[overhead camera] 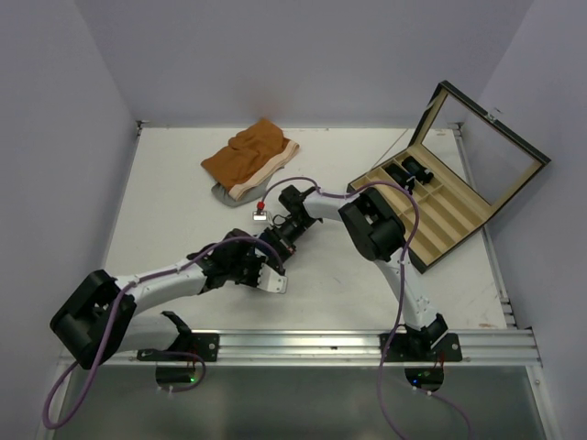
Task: Roll the underwear
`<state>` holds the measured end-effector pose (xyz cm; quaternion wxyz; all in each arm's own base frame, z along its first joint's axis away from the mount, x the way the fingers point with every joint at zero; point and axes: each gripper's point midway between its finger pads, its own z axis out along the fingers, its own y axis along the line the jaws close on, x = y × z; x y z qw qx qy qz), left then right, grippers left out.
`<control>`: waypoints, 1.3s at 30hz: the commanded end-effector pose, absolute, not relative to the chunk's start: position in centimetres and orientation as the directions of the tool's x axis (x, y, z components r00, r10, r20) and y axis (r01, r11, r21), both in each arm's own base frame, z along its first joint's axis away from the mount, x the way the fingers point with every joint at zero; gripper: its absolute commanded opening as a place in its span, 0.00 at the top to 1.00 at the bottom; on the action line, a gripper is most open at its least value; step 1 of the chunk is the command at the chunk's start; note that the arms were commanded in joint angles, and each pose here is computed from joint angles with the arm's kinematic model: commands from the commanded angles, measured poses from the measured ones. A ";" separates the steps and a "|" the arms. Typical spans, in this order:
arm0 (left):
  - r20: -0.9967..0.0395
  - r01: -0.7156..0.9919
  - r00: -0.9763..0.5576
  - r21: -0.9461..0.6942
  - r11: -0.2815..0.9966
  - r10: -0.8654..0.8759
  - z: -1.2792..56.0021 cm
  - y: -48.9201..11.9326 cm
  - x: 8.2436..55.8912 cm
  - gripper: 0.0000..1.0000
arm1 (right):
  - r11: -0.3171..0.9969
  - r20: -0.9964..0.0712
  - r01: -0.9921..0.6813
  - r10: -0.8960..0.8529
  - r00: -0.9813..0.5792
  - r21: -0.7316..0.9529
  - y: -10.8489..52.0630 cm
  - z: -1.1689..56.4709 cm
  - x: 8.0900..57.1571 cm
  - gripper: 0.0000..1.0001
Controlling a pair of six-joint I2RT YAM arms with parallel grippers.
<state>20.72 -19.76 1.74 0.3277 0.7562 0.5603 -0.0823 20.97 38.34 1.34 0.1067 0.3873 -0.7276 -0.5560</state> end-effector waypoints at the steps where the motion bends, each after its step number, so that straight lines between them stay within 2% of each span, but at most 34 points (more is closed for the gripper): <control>1: -0.448 0.926 0.317 0.335 -0.172 0.836 0.0 -18.4 19.5 0.83 | 0.262 -0.186 -0.546 -0.752 -0.633 0.796 35.4 -5.1 21.1 0.99; 4: -0.445 0.951 0.288 0.239 -0.197 0.848 -0.4 -18.1 18.1 0.96 | 0.273 -0.214 -0.581 -0.745 -0.632 0.767 35.6 -4.4 21.8 0.89; 5: -0.439 0.963 0.262 0.171 -0.206 0.860 -0.8 -17.6 17.0 0.99 | 0.295 -0.209 -0.580 -0.734 -0.646 0.759 35.6 -4.1 22.2 0.73; 6: -0.439 0.970 0.241 0.138 -0.201 0.865 -0.9 -17.5 16.5 1.00 | 0.288 -0.238 -0.600 -0.726 -0.645 0.747 35.9 -2.9 22.6 0.67; 8: -0.437 0.976 0.214 0.063 -0.207 0.874 -0.9 -17.2 15.3 1.00 | 0.324 -0.256 -0.611 -0.695 -0.672 0.722 35.8 -1.9 24.0 0.55; 10: -0.434 0.978 0.187 0.001 -0.207 0.881 -1.0 -17.0 14.4 1.00 | 0.332 -0.318 -0.640 -0.656 -0.684 0.692 35.9 0.2 25.6 0.50; 13: -0.420 0.971 0.131 -0.127 -0.201 0.898 -1.7 -16.5 12.4 1.00 | 0.378 -0.373 -0.647 -0.582 -0.722 0.662 35.0 2.9 28.4 0.30; 17: -0.422 0.965 0.081 -0.194 -0.177 0.903 -2.0 -16.5 11.8 1.00 | 0.442 -0.429 -0.648 -0.500 -0.752 0.621 33.5 5.4 31.3 0.16; 23: -0.411 0.926 -0.070 -0.366 -0.094 0.909 -2.0 -16.3 12.7 1.00 | 0.530 -0.501 -0.626 -0.379 -0.778 0.572 29.5 8.2 35.7 0.19; 25: -0.395 0.888 -0.160 -0.457 -0.043 0.905 -1.8 -16.6 13.4 1.00 | 0.535 -0.515 -0.622 -0.357 -0.780 0.572 28.1 9.3 36.3 0.26; 29: -0.357 0.804 -0.307 -0.594 0.040 0.882 -2.1 -16.1 15.5 1.00 | 0.486 -0.613 -0.727 -0.405 -0.679 0.484 26.8 12.6 36.0 0.35; 30: -0.320 0.758 -0.348 -0.650 0.063 0.881 -3.0 -15.9 15.3 1.00 | 0.469 -0.619 -0.737 -0.411 -0.669 0.486 26.7 12.9 35.4 0.36; 32: -0.329 0.709 -0.409 -0.702 0.069 0.851 -2.4 -16.3 16.9 1.00 | 0.431 -0.662 -0.779 -0.421 -0.620 0.455 26.6 14.5 34.7 0.42; 33: -0.287 0.633 -0.463 -0.770 0.087 0.838 -2.6 -16.3 16.5 1.00 | 0.410 -0.663 -0.785 -0.427 -0.615 0.464 26.7 14.7 33.9 0.46; 35: -0.312 0.625 -0.491 -0.777 0.079 0.813 -2.6 -16.6 18.7 1.00 | 0.377 -0.687 -0.819 -0.450 -0.571 0.434 26.9 15.4 33.1 0.53; 36: -0.274 0.577 -0.519 -0.811 0.095 0.809 -3.0 -16.5 18.5 1.00 | 0.358 -0.692 -0.833 -0.467 -0.551 0.422 27.2 15.6 32.4 0.57; 38: -0.286 0.573 -0.537 -0.814 0.094 0.794 -3.1 -16.9 20.1 1.00 | 0.301 -0.718 -0.876 -0.502 -0.482 0.377 27.8 15.9 31.5 0.58; 39: -0.256 0.534 -0.552 -0.839 0.101 0.794 -3.3 -16.8 19.8 1.00 | 0.258 -0.724 -0.896 -0.527 -0.444 0.362 28.8 16.1 30.3 0.58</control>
